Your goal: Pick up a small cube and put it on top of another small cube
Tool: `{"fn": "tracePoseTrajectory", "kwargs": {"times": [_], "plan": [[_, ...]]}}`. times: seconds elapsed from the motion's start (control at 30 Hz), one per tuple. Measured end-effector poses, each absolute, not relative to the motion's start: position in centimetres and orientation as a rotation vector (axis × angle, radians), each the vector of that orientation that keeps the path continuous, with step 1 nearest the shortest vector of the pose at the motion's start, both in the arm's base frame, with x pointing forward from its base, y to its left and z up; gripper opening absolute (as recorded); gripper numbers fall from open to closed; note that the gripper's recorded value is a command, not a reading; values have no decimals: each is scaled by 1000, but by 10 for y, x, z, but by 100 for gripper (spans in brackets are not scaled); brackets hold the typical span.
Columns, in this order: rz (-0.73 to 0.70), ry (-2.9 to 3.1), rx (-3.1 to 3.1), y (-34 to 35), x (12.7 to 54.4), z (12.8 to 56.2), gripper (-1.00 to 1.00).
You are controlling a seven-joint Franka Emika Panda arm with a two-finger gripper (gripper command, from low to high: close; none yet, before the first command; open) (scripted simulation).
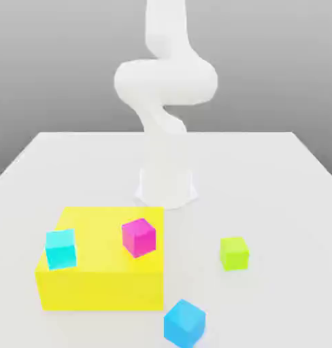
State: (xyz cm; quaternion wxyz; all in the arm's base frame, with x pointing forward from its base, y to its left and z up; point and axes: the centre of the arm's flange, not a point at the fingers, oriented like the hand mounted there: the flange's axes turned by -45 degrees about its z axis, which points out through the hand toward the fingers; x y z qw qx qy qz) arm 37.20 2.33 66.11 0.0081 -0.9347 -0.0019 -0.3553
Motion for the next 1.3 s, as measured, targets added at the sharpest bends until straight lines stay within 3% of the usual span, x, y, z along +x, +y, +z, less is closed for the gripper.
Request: {"fn": "tracePoseTrajectory", "kwargs": {"times": [0.13,0.3,0.43,0.6,1.03,1.07,1.3], "plan": [[-896,-50,-2978,65,402,562,0],[-624,-94,-3038,107,401,437,0],[-387,-126,-3082,132,369,335,0],[-62,-166,-3133,150,296,209,0],[-6,-173,-3137,152,281,134,0],[-2,-175,-3136,151,280,130,-100],[-5,-175,-3136,151,280,129,-100]]}}
